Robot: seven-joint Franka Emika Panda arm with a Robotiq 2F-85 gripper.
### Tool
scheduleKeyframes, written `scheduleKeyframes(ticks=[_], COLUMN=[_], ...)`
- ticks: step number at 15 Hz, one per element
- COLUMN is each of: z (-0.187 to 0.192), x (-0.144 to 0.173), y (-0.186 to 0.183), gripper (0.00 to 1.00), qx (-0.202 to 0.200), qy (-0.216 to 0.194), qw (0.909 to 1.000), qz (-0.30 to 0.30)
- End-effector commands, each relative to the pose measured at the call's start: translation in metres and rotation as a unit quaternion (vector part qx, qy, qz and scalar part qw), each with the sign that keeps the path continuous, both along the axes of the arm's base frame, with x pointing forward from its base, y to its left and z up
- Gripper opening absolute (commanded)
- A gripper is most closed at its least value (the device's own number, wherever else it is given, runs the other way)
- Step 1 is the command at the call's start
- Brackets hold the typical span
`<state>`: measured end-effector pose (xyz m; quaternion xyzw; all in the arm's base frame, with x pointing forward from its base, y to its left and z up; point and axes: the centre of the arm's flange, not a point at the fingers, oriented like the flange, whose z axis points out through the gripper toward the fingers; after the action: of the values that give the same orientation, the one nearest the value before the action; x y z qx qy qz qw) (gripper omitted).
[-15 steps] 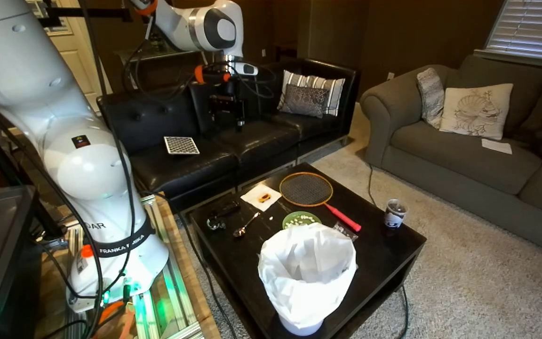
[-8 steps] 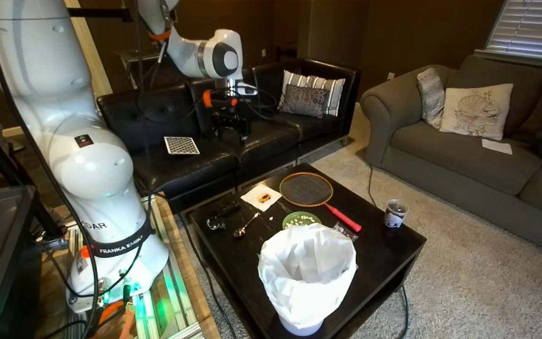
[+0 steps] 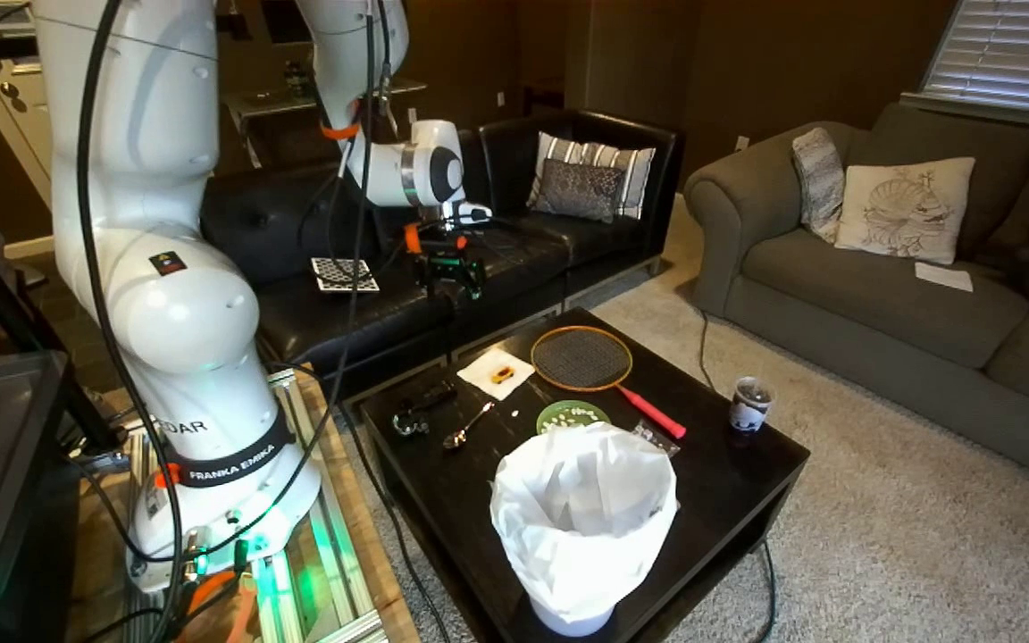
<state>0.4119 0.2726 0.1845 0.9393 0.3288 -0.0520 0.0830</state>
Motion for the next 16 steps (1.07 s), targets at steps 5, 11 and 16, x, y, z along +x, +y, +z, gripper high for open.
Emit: scheduleKeyframes(ticks=[5,11,16], z=[-0.012,-0.084,-0.147], x=[0.009,0.039,0.064], y=[0.007,0.028,0.037], gripper=[1.0,1.0,1.0], qx=[0.006,0.009,0.025], qy=[0.003,-0.003,-0.003], qw=[1.0,0.9998,0.9997], qz=[0.003,0.017,0.009])
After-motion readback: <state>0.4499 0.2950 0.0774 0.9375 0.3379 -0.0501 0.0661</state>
